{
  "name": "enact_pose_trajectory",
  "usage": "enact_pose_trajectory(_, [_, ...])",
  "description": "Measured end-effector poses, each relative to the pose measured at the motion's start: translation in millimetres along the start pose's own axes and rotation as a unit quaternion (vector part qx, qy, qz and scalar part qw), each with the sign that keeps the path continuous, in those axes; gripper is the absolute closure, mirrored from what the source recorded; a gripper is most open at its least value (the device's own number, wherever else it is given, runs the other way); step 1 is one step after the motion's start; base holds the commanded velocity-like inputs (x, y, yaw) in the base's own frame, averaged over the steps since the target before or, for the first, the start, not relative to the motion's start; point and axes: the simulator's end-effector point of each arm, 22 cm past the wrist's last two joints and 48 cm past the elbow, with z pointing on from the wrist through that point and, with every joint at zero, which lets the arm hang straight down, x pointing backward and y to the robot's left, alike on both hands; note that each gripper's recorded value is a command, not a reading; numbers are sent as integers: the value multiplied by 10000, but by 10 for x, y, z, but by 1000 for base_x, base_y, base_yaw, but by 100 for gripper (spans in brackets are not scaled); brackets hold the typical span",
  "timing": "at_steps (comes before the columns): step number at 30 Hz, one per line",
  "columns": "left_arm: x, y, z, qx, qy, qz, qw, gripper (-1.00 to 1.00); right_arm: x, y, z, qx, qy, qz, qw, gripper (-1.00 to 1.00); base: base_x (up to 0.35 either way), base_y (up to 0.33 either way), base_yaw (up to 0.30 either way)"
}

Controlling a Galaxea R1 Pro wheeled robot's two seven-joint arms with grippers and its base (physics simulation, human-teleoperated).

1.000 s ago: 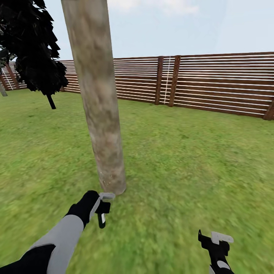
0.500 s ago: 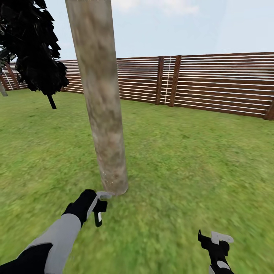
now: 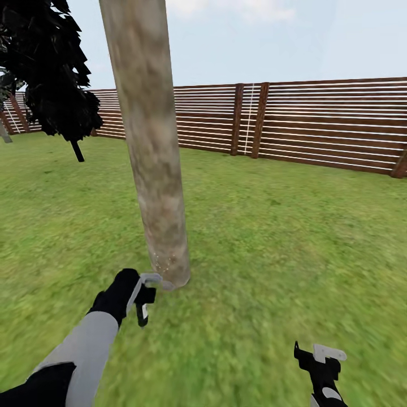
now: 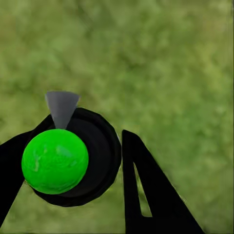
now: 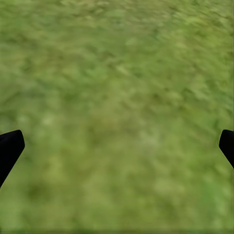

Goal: In the garden, pick up the pesticide atomizer on the floor and spray pesticide onto both trees until each tree trunk is fully covered.

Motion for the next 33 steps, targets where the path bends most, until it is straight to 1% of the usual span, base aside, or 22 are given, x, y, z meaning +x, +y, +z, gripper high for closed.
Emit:
enact_pose_trajectory(1, [-110,107,-99,-44,-107,-103,9999,100,5,-2,-2,1,4,-1,10000,-100,0,0,0])
enact_pose_trajectory(2, [-182,154,-176,-65,-168,-149,9997,100,23,-6,-9,2,16,-5,10000,-100,0,0,0])
enact_pose_trajectory(3, [-231,151,-237,-61,-203,-175,9996,100,43,-11,-17,3,30,-11,10000,-100,-25,-7,0])
enact_pose_trajectory(5, [-252,9,-260,48,-214,-163,9996,100,51,-13,-20,3,36,-14,10000,-100,-157,-94,0])
enact_pose_trajectory(7, [-267,-180,-274,127,-225,-30,9997,100,52,-13,-21,3,35,-14,10000,-100,-237,-149,0])
enact_pose_trajectory(8, [-279,-298,-285,146,-238,121,9995,100,51,-13,-21,4,34,-14,10000,-100,-173,-99,0])
enact_pose_trajectory(9, [-287,-375,-294,168,-249,203,9993,100,52,-13,-21,3,36,-14,10000,-100,-88,-51,0])
enact_pose_trajectory(10, [-296,-380,-300,134,-259,254,9993,100,52,-13,-21,3,35,-14,10000,-100,-45,-26,0])
enact_pose_trajectory(12, [-305,-360,-305,101,-266,281,9992,100,52,-13,-21,3,35,-14,10000,-100,-15,-9,0])
enact_pose_trajectory(13, [-305,-292,-303,40,-264,276,9993,100,52,-12,-21,3,35,-14,10000,-100,-3,-2,0])
enact_pose_trajectory(16, [-290,173,-290,-261,-243,159,9992,100,55,-9,-22,1,39,-14,10000,-100,-1,0,0])
enact_pose_trajectory(18, [-282,359,-293,-364,-232,97,9990,100,58,-4,-23,-4,42,-15,10000,-100,0,0,0])
enact_pose_trajectory(19, [-278,339,-290,-324,-231,73,9992,100,60,-1,-24,-6,44,-14,10000,-100,-6,0,0])
enact_pose_trajectory(21, [-288,229,-289,-248,-241,105,9993,100,59,0,-25,-6,43,-13,10000,-100,-133,-83,0])
enact_pose_trajectory(23, [-299,-83,-292,-25,-255,164,9995,100,63,0,-26,-7,47,-12,10000,-100,-208,-157,0])
enact_pose_trajectory(26, [-317,-230,-306,48,-274,219,9994,100,77,-3,-32,-6,56,-18,10000,-100,-83,-92,0])
enact_pose_trajectory(27, [-320,-237,-308,39,-277,235,9993,100,80,-2,-33,-8,58,-20,10000,-100,-16,-19,0])
enact_pose_trajectory(30, [-352,-142,-326,-41,-306,217,9993,100,89,-4,-37,-8,65,-24,10000,-100,-5,-6,0])
enact_pose_trajectory(32, [-445,161,-396,-270,-437,154,9986,100,90,-4,-38,-9,64,-25,10000,-100,0,-1,0])
enact_pose_trajectory(33, [-458,373,-424,-409,-453,96,9981,100,91,-3,-38,-9,66,-25,10000,-100,0,0,0])
